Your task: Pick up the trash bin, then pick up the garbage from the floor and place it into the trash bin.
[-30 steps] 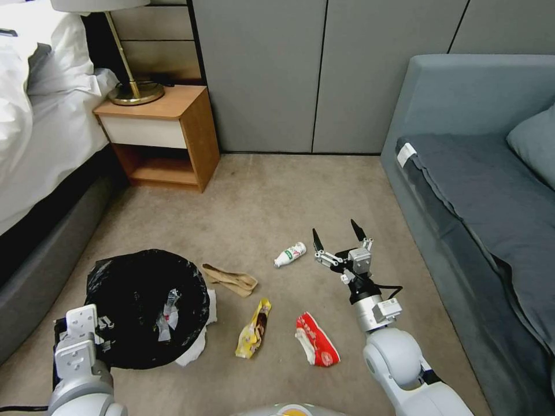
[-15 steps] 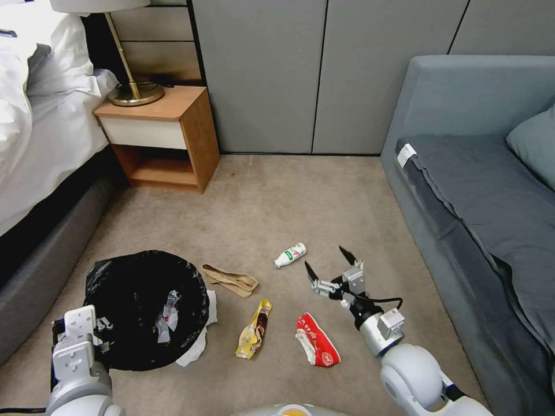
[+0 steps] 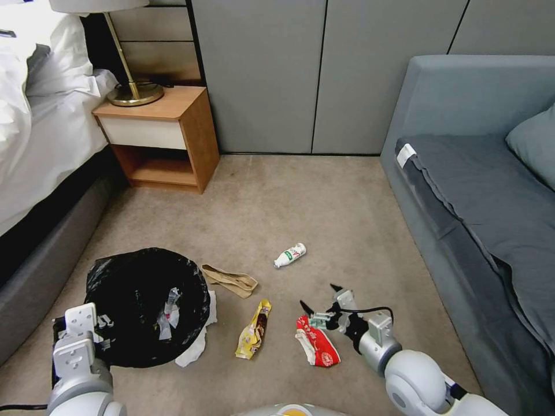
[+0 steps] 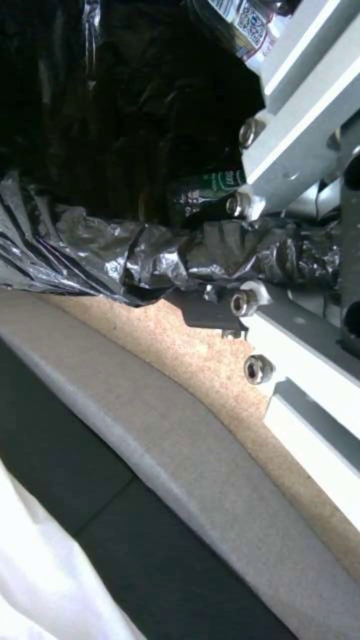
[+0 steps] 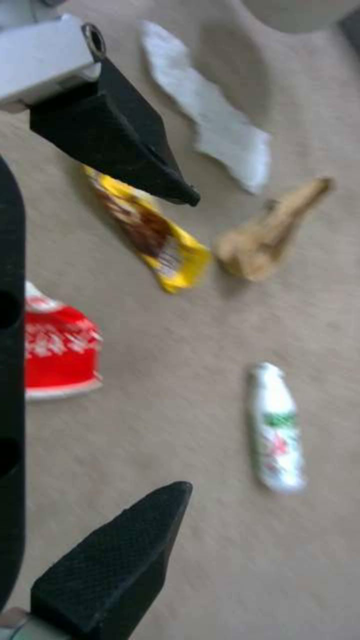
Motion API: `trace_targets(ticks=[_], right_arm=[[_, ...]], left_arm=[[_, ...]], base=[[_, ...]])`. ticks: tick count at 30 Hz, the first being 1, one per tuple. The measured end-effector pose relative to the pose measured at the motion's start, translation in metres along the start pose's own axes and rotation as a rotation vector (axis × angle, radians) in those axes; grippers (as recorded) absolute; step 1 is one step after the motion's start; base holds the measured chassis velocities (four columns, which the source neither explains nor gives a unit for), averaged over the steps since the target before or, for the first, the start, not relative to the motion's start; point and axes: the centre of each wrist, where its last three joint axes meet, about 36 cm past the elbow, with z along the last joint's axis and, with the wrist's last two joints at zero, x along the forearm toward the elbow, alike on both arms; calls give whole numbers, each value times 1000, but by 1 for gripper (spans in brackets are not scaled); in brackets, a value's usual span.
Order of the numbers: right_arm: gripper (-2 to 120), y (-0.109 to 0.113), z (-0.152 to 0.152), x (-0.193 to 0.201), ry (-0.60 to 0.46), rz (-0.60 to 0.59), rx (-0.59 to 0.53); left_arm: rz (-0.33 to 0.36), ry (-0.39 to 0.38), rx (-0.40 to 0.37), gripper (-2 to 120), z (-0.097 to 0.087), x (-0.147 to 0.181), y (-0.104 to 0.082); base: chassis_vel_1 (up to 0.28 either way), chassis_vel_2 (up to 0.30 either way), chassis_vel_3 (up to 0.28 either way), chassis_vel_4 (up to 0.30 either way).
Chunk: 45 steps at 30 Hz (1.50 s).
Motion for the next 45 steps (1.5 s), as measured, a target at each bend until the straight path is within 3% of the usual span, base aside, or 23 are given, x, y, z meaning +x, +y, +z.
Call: trace_targets(ticks=[12,25,33,35,45], right_arm=[[100,-17,21,-47,191,-82,27],[100,-29,61,-76,299,-124,70],[100,-29,74,-83,313,-120,73],[98,-28,76,-84,315,-116,75],[57,-23,77,-82,285,-110,88]], left_arm=[[-4,5,-5,1,2,-1,3],[-7,13,-8,1,4,-3,3],[-8,14,-8,1,4,-4,2],[-7,14,-8,1,4,-4,2],[-8,15,-7,1,5,-5,1]], base=[[0,0,0,0],[0,0,0,0],[0,0,0,0],[0,0,0,0],[0,0,0,0]])
